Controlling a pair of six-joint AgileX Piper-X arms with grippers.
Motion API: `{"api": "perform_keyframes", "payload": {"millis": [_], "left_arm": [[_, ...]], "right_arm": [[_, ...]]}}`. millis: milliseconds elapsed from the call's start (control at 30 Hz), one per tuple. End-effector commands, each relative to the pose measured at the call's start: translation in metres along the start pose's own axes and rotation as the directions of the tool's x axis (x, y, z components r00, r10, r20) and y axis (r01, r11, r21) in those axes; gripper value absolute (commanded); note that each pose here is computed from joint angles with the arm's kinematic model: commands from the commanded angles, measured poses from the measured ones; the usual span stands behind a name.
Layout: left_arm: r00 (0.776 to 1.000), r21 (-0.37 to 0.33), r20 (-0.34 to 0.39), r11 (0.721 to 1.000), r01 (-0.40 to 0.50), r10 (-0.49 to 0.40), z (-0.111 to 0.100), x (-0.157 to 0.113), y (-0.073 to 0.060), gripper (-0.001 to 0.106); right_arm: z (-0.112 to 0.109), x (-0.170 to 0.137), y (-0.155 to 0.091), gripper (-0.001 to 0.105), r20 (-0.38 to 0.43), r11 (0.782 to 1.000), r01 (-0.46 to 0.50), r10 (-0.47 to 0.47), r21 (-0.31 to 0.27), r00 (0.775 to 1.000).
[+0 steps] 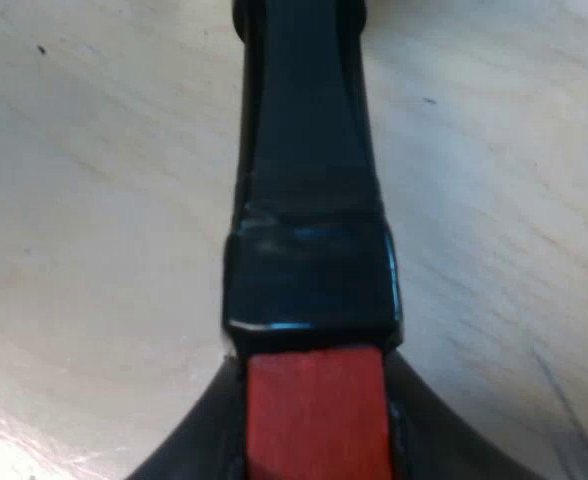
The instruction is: Grind coffee beans and then tamp
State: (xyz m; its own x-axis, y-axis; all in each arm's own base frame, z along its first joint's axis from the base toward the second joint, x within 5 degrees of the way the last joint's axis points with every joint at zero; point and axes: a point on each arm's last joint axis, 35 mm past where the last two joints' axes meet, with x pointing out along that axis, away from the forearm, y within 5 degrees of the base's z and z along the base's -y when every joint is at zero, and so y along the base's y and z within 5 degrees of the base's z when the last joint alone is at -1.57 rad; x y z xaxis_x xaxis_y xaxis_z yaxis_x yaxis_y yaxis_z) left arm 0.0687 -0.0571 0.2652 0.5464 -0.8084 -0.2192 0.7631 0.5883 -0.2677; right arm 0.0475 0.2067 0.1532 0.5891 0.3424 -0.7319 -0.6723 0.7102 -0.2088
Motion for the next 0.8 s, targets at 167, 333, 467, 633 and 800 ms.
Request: {"api": "perform_keyframes", "payload": {"millis": [167, 333, 467, 633, 800], "left_arm": [[1.000, 0.005, 0.017, 1.000, 0.005, -0.005, 0.004, -0.002, -0.002, 0.066], [1.000, 0.005, 0.017, 1.000, 0.005, -0.005, 0.004, -0.002, -0.002, 0.066], [1.000, 0.005, 0.017, 1.000, 0.005, -0.005, 0.004, -0.002, -0.002, 0.066], [1.000, 0.005, 0.017, 1.000, 0.005, -0.005, 0.004, -0.002, -0.002, 0.066], [1.000, 0.005, 0.017, 1.000, 0.005, -0.005, 0.004, -0.002, -0.002, 0.066]], "right_arm": [[-0.008, 0.003, -0.004, 0.000, 0.072, 0.999, 0.040, -0.041, 0.015, 0.997], [-0.015, 0.005, -0.007, 0.000, 0.070, 0.998, 0.064, -0.064, 0.009, 0.995], [-0.025, 0.008, -0.009, 0.000, 0.064, 0.998, 0.058, -0.059, 0.005, 0.996], [-0.030, 0.010, -0.010, 0.009, 0.057, 0.999, 0.046, -0.046, 0.004, 0.997], [-0.032, 0.010, -0.010, 0.049, 0.042, 0.999, 0.044, -0.044, -0.004, 0.998]]}}
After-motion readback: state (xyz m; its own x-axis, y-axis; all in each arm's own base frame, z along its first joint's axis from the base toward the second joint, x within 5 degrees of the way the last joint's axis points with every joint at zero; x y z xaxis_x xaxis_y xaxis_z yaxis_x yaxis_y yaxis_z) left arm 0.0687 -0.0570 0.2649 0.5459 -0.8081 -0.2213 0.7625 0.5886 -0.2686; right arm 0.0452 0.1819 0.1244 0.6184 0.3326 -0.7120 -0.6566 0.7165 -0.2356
